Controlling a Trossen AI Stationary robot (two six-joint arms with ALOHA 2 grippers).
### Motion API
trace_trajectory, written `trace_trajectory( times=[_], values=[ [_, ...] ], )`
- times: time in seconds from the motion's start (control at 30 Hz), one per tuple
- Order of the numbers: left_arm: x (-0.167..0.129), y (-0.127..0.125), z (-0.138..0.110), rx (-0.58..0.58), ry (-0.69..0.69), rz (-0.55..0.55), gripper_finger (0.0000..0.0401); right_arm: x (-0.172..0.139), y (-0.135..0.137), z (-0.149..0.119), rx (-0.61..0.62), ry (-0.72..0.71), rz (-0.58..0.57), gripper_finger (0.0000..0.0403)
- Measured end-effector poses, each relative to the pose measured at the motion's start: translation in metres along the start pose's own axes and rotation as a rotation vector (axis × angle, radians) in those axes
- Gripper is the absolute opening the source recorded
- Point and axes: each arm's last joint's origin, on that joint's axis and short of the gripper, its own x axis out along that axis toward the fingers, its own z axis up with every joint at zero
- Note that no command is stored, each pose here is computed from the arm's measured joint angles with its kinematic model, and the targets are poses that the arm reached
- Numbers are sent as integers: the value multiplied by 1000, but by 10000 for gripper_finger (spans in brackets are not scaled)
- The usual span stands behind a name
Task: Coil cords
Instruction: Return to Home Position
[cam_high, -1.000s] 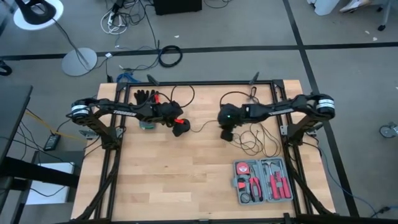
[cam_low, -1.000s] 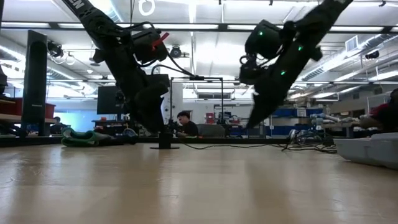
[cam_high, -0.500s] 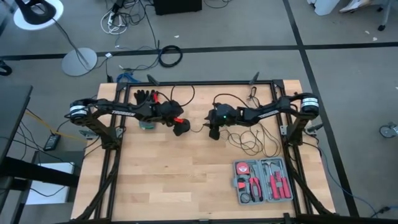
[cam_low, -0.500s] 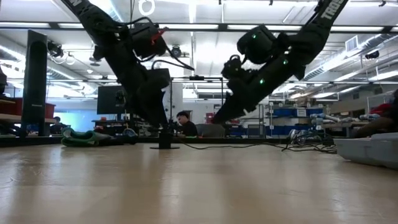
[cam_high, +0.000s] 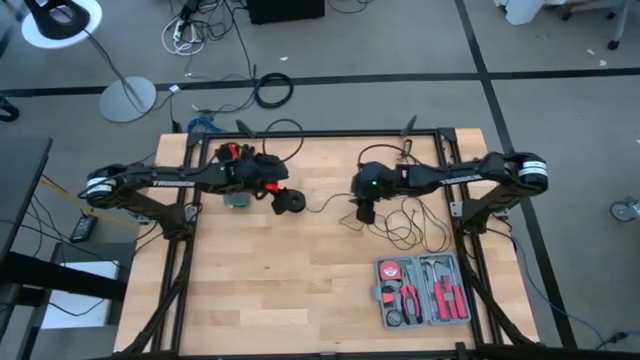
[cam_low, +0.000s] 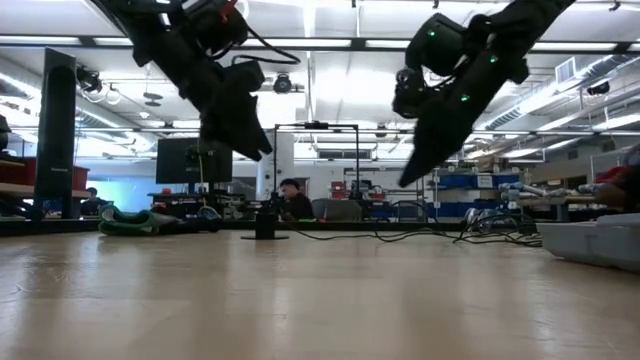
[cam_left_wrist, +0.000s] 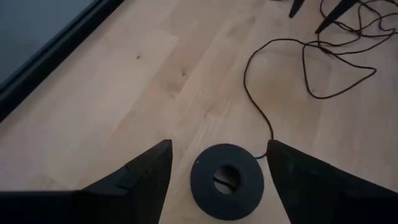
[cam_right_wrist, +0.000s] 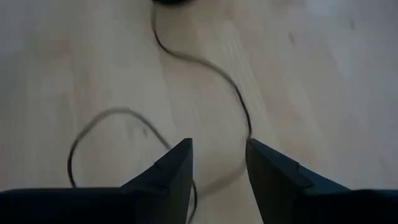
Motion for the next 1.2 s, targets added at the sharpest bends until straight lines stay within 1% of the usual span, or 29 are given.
trace_trajectory(
  times=[0.07, 0.2, 0.27, 0.37, 0.4, 0.47, 0.57, 0.77, 0.83, 0.93, 1.0, 1.13, 1.2],
  values=[
    [-3, -1, -1, -3, 10, 8, 264, -8, -1, -5, 30, 59, -1, 146],
    [-3, -9, -10, 51, 44, 60, 264, -23, -3, -16, 111, 184, -11, 145],
    [-1, -13, -17, 61, 21, 54, 264, -28, -2, -22, 126, 244, -14, 145],
    [-2, -18, -34, 67, -25, 19, 264, -33, -1, -28, 122, 254, -11, 146],
    [-4, -19, -36, 61, -68, 1, 264, -34, 0, -30, 121, 236, -8, 146],
    [-10, -18, -49, 45, -101, -21, 264, -35, 1, -38, 117, 213, -2, 145],
    [-21, -15, -63, 32, -167, -46, 264, -40, 3, -52, 128, 134, 32, 145],
    [-43, -5, -92, 13, -304, -90, 264, -53, 4, -86, 203, -28, 61, 146],
    [-47, -5, -98, 6, -378, -132, 264, -57, 4, -94, 232, -61, 74, 145],
    [-51, -5, -112, 28, -457, -227, 264, -65, 4, -99, 248, -113, 108, 144],
    [-52, -5, -121, 33, -491, -268, 264, -71, 4, -102, 247, -147, 114, 145],
    [-54, -1, -135, 31, -511, -276, 264, -79, 4, -107, 232, -202, 117, 146],
    [-58, 0, -135, 28, -545, -282, 264, -83, 4, -109, 226, -224, 118, 146]
  ],
)
